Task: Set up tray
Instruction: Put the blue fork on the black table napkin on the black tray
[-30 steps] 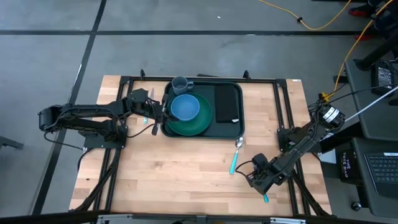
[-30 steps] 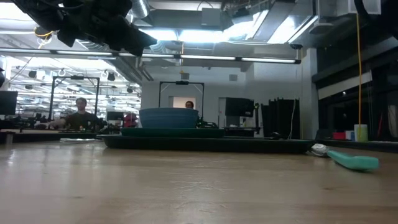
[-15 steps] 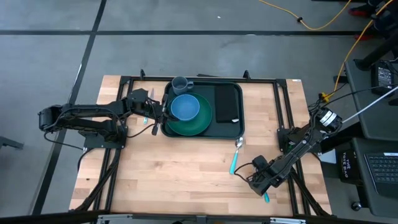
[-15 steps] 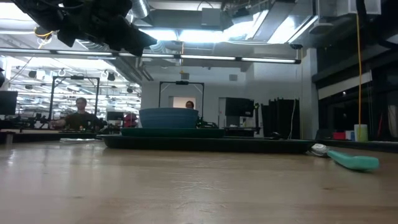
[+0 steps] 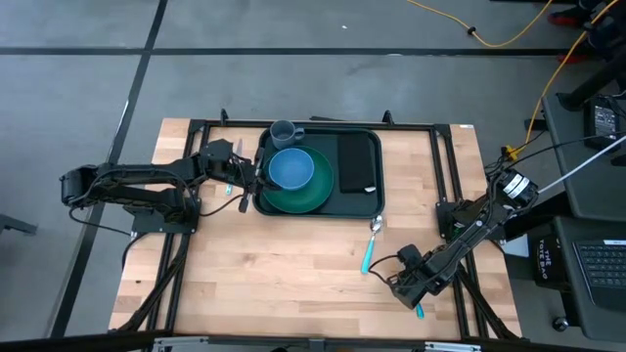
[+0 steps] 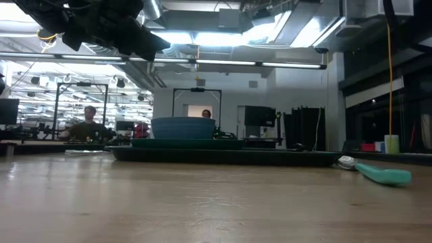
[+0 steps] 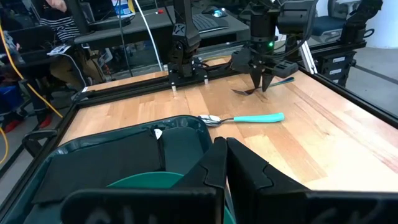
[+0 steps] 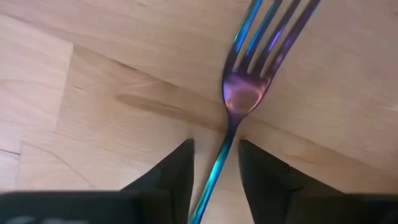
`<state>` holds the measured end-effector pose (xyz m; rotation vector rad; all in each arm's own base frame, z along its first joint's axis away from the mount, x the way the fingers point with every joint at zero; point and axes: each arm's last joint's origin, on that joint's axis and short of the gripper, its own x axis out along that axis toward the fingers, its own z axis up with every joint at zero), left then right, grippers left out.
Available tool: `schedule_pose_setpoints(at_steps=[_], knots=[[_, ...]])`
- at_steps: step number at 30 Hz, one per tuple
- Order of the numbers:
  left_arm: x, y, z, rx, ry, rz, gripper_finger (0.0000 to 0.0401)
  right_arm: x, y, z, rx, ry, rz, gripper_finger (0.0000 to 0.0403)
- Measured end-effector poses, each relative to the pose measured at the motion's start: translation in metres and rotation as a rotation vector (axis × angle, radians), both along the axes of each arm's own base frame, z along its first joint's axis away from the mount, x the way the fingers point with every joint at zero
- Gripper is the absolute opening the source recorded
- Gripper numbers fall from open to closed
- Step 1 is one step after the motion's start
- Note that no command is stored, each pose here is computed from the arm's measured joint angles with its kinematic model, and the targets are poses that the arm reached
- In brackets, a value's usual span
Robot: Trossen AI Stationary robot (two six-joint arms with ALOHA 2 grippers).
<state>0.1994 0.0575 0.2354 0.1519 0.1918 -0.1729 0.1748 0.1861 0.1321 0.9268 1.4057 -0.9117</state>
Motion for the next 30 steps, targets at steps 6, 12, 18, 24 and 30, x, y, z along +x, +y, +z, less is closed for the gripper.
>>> schedule_pose_setpoints(at_steps=[6,12,18,24,30], knots=[[0.0,0.0,-0.0001,0.0,0.0,0.0,0.0003,0.0006,0.0001,-0.0002,-0.002,-0.007,-0.004,0.008],[0.0,0.0,0.0,0.0,0.0,0.0,0.0003,0.0008,-0.0005,-0.0005,-0.018,-0.021,-0.006,0.0038],[-0.0001,-0.0001,-0.0007,-0.002,0.007,0.0,0.0003,0.0008,-0.0006,-0.0007,-0.024,-0.024,-0.005,0.0014],[-0.0002,-0.0001,-0.0011,-0.004,0.011,0.0,0.0003,0.0007,-0.0008,-0.0008,-0.026,-0.024,-0.004,0.0018],[-0.0002,-0.0001,-0.0011,-0.004,0.011,0.0,0.0003,0.0001,-0.0016,0.0025,-0.02,-0.037,0.0,0.0015]])
